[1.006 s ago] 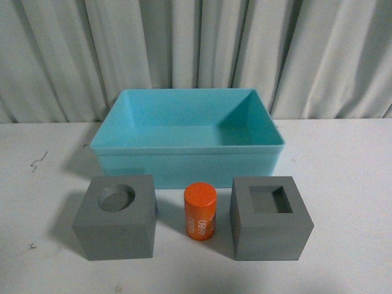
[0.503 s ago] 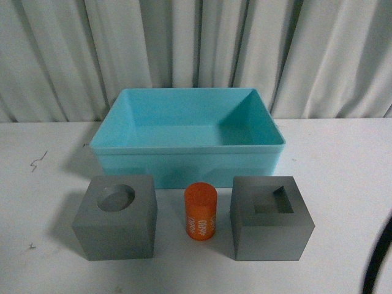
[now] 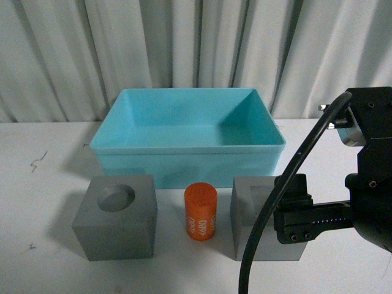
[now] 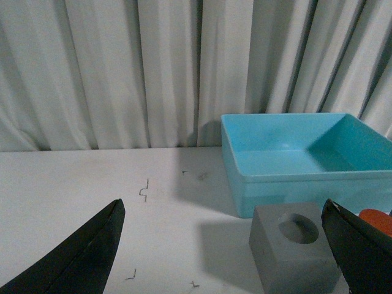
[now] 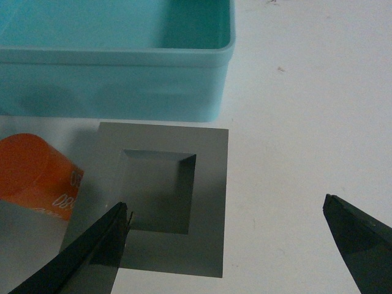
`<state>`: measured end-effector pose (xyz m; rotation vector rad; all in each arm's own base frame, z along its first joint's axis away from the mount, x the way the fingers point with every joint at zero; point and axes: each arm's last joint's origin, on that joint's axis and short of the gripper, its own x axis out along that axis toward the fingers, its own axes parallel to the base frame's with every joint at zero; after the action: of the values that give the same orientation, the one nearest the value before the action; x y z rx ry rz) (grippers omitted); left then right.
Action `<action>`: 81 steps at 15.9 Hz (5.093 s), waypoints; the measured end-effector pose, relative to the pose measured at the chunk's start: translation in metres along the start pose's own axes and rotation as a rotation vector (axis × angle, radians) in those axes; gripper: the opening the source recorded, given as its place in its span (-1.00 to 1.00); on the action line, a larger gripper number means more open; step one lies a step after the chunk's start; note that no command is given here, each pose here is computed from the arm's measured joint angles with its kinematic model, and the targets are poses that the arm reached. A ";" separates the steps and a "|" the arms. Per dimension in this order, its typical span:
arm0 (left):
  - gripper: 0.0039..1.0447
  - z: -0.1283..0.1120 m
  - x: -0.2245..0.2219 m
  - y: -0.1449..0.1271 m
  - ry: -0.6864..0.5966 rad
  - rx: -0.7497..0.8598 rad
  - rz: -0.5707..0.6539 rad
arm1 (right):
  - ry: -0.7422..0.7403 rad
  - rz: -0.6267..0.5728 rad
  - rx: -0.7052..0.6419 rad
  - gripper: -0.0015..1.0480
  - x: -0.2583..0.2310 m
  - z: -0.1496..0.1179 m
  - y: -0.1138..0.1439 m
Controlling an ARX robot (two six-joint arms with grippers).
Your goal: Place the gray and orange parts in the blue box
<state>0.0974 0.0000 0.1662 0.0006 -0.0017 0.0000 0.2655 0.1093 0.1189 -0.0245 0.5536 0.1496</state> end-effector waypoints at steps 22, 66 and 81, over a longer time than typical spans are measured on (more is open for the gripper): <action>0.88 0.000 0.000 0.000 0.000 0.000 0.000 | 0.067 -0.060 0.070 -0.45 0.041 -0.017 -0.009; 0.88 0.000 0.000 0.000 0.000 0.000 0.000 | -0.067 -0.371 0.440 0.87 -0.124 -0.031 -0.043; 0.88 0.000 0.000 0.000 0.000 0.000 0.000 | -0.561 -0.149 0.030 -0.96 -0.167 -0.041 -0.085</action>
<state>0.0974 0.0000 0.1662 0.0006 -0.0017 0.0004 0.1166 0.0000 0.1700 0.0063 -0.0071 -0.0011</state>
